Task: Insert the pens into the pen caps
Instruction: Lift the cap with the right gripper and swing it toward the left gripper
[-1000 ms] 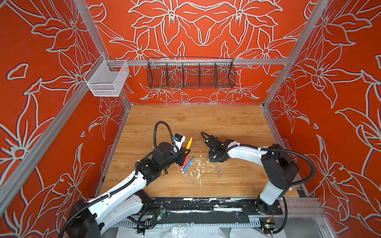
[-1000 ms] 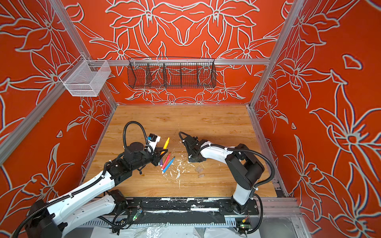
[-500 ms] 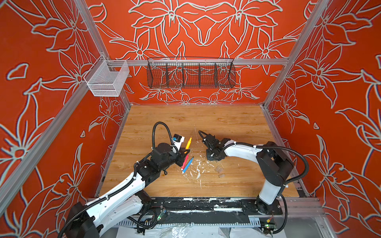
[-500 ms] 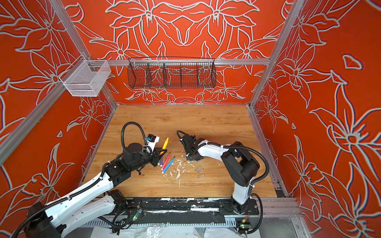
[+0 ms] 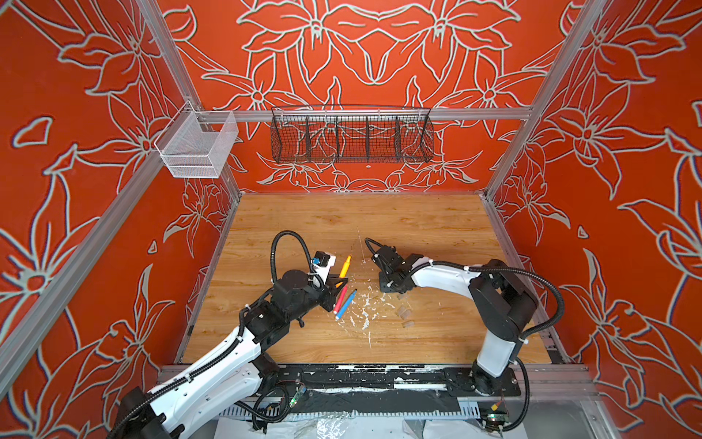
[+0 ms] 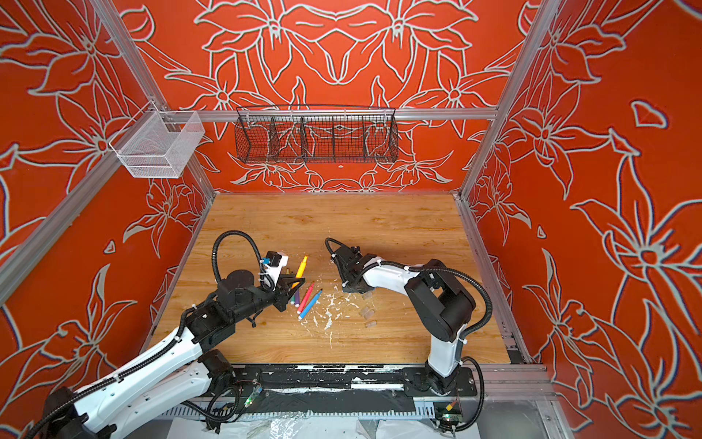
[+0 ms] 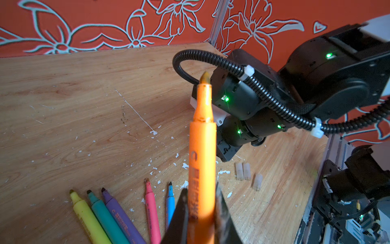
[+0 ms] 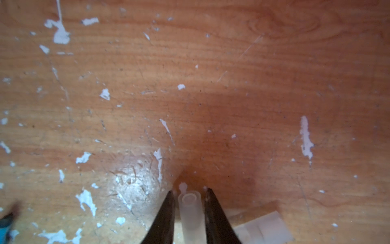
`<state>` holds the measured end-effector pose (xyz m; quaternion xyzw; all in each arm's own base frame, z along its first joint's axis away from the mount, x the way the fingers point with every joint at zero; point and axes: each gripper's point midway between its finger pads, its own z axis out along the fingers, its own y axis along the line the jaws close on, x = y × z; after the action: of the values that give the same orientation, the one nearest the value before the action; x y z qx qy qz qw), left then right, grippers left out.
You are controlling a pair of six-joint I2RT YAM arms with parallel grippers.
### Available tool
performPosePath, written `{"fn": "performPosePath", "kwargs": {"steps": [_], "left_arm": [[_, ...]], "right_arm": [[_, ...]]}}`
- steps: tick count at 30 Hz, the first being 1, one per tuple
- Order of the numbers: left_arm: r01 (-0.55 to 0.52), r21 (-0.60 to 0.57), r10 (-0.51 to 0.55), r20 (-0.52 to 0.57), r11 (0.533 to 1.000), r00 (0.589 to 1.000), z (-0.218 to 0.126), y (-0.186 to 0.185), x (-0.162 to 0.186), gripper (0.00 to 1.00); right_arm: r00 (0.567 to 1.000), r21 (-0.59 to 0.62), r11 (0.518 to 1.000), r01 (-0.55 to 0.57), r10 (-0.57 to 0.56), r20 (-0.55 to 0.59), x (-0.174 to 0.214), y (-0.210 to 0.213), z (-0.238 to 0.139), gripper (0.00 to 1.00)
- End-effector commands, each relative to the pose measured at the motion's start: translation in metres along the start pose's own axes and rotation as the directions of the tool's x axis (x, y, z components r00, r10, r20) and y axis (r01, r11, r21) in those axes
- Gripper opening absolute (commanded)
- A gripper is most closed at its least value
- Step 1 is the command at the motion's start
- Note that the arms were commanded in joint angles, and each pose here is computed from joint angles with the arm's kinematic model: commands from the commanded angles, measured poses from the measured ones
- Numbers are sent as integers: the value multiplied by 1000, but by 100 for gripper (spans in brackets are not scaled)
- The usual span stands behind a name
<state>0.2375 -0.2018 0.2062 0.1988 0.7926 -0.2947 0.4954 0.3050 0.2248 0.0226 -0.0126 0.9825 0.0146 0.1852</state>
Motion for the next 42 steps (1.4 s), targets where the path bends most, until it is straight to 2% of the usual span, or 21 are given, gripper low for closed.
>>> {"fn": "performPosePath", "kwargs": {"steps": [1, 11, 18, 23, 26, 32, 38, 42], "left_arm": [[-8, 11, 7, 45, 1000, 999, -4, -3, -11, 0], [24, -1, -24, 70, 1000, 997, -6, 0, -15, 0], [92, 33, -94, 97, 995, 991, -4, -5, -24, 0], [106, 132, -122, 113, 986, 986, -7, -23, -32, 0], [129, 145, -148, 129, 981, 981, -7, -23, -33, 0], [141, 193, -167, 123, 971, 978, -3, -34, -34, 0], [91, 209, -112, 91, 974, 990, 10, -57, -29, 0], [64, 260, -89, 88, 964, 992, 18, -76, -27, 0]], "right_arm": [[996, 80, 997, -1, 8, -94, 32, -24, 19, 20], [996, -18, 999, -47, 46, -74, 32, -11, 12, 12], [993, -125, 986, -107, 113, 40, 7, -2, -25, 8], [968, -259, 954, -149, 195, 161, -18, 6, -66, 6], [937, -360, 918, -166, 260, 231, -30, 9, -92, 6], [850, -571, 810, -133, 390, 355, -53, 16, -146, 5], [750, -700, 711, -63, 497, 437, -76, 14, -214, 3], [678, -761, 648, -9, 564, 472, -84, 9, -251, 3]]}}
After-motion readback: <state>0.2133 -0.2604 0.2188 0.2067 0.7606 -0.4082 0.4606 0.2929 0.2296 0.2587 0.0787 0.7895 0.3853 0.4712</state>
